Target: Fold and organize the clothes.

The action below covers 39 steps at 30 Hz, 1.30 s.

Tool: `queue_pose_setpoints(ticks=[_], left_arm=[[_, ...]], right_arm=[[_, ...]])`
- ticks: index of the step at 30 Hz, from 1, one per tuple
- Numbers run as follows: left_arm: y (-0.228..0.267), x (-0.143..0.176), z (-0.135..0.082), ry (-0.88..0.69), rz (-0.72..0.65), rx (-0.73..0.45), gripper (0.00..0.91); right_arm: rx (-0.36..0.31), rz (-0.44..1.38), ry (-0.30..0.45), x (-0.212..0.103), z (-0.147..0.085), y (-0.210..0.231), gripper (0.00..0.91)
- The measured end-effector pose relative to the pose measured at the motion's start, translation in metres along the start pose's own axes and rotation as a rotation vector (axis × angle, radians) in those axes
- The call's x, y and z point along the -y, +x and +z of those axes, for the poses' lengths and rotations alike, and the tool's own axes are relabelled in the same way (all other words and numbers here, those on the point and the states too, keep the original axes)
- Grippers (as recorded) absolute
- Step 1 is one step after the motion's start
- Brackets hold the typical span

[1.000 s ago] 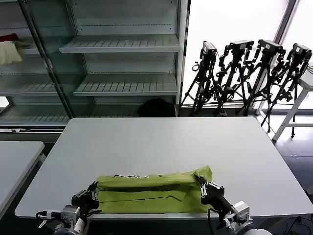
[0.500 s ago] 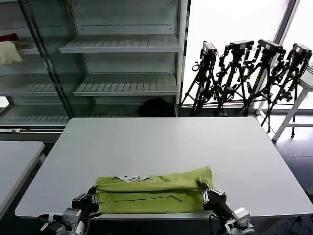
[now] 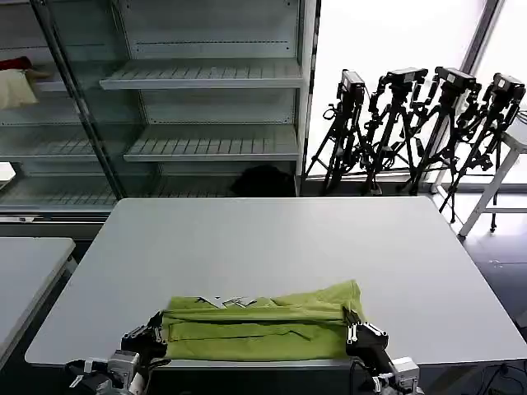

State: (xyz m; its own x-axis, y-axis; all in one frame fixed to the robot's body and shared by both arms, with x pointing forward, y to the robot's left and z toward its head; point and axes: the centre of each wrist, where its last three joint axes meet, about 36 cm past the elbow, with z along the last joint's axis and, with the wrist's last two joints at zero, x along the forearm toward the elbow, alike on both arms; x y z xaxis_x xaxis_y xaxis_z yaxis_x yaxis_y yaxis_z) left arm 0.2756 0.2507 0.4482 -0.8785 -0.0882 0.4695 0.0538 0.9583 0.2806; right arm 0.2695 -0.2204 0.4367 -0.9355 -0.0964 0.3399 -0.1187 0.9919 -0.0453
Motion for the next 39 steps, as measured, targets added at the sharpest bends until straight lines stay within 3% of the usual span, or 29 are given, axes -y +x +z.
queue_pose_setpoints(ticks=[10, 17, 32, 39], left_arm=[[0.011, -0.005, -0.005, -0.031, -0.024, 0.019, 0.907], [0.026, 0.002, -0.01, -0.014, -0.016, 0.035, 0.907], [0.038, 0.034, -0.026, 0.256, 0.03, 0.059, 0.907], [0.031, 0.05, -0.018, 0.366, 0.03, 0.059, 0.907]], right_arm=[[0.004, 0.167, -0.044, -0.017, -0.012, 0.004, 0.907], [0.049, 0.246, -0.018, -0.015, -0.023, 0.009, 0.907], [0.146, 0.226, 0.041, 0.017, -0.032, 0.01, 0.907], [0.191, 0.157, 0.032, 0.052, -0.026, -0.005, 0.907]])
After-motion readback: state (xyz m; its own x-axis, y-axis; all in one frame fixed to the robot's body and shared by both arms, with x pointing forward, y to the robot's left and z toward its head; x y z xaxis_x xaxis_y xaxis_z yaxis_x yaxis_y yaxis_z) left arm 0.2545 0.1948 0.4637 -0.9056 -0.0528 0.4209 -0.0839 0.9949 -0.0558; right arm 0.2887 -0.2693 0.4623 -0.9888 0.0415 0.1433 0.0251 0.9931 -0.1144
